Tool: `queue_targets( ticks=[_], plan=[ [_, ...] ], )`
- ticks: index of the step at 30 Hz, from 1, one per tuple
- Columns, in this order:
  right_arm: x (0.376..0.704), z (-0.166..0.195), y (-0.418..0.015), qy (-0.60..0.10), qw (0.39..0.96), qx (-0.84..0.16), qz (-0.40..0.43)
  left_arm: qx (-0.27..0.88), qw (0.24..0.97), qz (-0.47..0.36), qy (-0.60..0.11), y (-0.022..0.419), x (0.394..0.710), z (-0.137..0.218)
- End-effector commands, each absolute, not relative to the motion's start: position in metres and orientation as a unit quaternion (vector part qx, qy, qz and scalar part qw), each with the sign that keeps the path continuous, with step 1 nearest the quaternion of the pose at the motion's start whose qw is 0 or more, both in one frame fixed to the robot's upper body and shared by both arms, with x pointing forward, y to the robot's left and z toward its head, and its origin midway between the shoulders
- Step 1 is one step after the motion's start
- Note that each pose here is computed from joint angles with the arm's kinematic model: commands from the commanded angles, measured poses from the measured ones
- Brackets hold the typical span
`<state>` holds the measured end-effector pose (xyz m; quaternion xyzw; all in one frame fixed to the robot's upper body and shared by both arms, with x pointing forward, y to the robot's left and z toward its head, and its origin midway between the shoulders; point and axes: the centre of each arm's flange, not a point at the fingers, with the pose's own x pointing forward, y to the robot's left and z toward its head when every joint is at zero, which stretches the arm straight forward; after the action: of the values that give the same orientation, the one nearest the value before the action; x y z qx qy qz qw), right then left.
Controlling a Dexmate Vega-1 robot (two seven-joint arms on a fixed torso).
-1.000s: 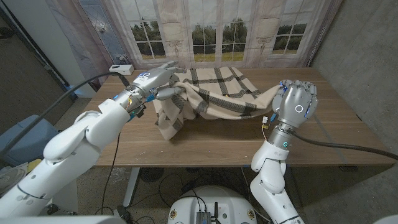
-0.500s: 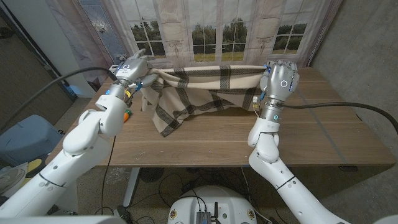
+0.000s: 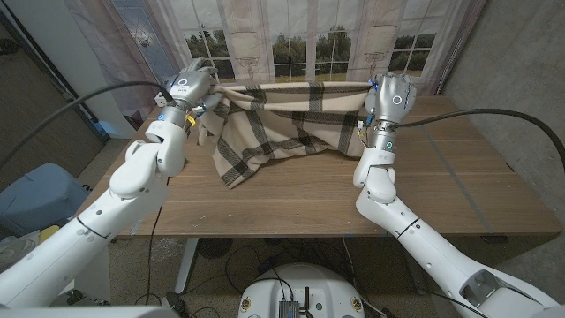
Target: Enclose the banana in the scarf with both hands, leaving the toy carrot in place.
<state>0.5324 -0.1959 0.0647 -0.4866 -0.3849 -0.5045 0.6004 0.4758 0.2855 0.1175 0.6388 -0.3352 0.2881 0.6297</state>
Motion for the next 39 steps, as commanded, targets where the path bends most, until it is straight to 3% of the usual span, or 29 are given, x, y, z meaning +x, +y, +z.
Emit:
queue_targets(
  ticks=[1, 39],
  plan=[
    [0.563, 0.096, -0.203, -0.378, 0.607, -0.518, -0.470, 0.671, 0.606, 0.283, -0.320, 0.269, 0.497, 0.138],
    [0.685, 0.156, -0.169, -0.345, 0.585, -0.620, -0.392, 0.696, 0.613, 0.271, -0.258, 0.264, 0.576, 0.146]
  ],
)
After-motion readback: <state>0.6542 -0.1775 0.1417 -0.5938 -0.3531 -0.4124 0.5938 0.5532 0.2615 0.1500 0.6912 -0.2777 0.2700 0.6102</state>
